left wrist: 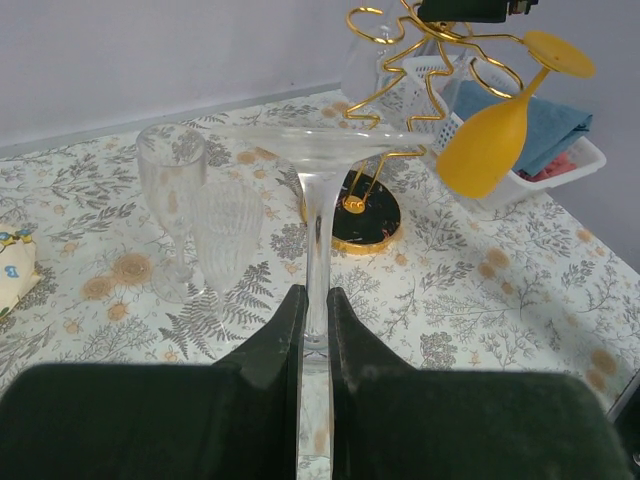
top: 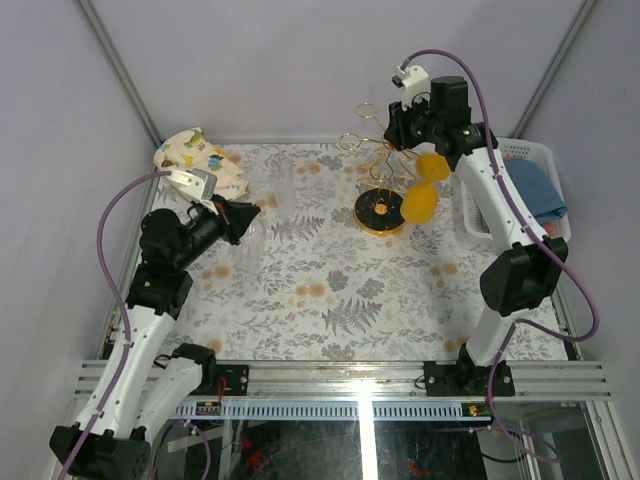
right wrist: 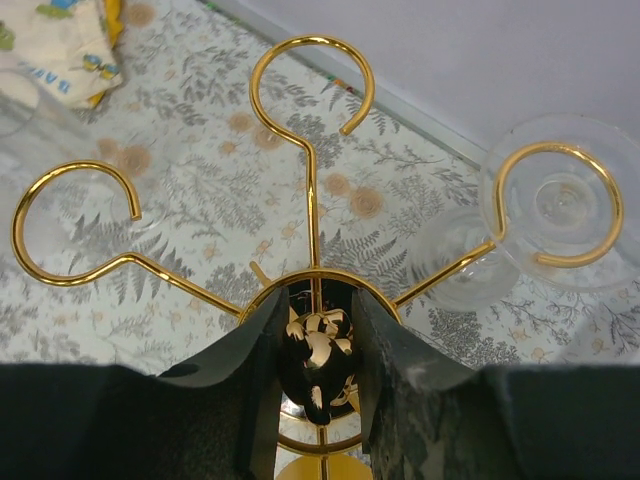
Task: Place the wine glass upside down on the wine glass rack
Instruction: Adjust the wine rack at the center of the board.
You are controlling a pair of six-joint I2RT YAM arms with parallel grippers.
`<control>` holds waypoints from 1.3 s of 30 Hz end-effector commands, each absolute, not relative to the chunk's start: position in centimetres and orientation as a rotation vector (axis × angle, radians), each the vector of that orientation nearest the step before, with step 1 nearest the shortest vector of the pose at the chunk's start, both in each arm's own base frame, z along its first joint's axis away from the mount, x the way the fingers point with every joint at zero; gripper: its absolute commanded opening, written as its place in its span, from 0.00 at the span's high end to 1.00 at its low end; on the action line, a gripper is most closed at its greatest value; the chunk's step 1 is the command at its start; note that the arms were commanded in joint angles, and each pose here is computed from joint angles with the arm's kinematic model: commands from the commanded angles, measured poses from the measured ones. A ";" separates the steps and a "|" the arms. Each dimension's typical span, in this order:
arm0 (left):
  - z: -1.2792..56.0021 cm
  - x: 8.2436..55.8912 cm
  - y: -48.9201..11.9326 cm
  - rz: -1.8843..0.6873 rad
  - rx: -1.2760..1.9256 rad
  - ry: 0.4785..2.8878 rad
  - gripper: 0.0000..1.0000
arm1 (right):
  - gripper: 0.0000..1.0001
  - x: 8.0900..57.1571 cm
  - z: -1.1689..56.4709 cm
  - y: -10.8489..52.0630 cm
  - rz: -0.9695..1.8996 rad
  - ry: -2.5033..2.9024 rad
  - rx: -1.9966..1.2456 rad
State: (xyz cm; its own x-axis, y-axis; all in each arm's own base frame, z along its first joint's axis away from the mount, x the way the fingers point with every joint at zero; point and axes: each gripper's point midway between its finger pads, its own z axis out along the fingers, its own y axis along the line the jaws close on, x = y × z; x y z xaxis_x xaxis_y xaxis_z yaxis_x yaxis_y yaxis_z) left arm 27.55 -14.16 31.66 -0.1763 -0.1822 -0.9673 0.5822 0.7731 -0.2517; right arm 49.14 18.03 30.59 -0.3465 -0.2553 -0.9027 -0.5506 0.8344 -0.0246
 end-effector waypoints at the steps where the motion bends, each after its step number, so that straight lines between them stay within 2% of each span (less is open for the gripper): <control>1: 33.9 27.6 -14.7 -0.728 0.361 1.507 1.00 | 1.00 45.8 37.8 18.2 0.435 1.684 -0.793; 14: 34.3 26.6 -14.9 -0.718 0.416 1.453 1.00 | 1.00 40.5 35.8 20.9 0.701 1.554 -1.151; 19: 34.3 26.6 -15.1 -0.730 0.430 1.454 1.00 | 1.00 39.8 35.7 21.7 0.779 1.518 -1.185; 22: 34.3 26.6 -15.1 -0.731 0.429 1.453 1.00 | 0.95 39.5 35.5 22.2 0.841 1.511 -1.206; 25: 34.3 26.5 -15.1 -0.730 0.429 1.448 1.00 | 0.85 39.2 35.4 22.6 0.875 1.510 -1.215; 31: 34.4 26.5 -15.0 -0.729 0.427 1.447 1.00 | 0.49 40.9 35.8 22.0 0.768 1.557 -1.129; 39: 35.1 26.0 -14.8 -0.717 0.421 1.412 1.00 | 0.29 41.2 42.7 20.5 0.635 1.465 -0.881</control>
State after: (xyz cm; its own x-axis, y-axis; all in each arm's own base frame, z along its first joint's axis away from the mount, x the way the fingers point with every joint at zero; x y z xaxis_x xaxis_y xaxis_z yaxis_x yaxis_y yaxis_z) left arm 26.60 -15.07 32.03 -0.1385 -0.1821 -0.9735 0.6486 0.7262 -0.2281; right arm 42.20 21.21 34.38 -0.1186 -0.2660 -0.9567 -0.8887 0.4583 -0.0173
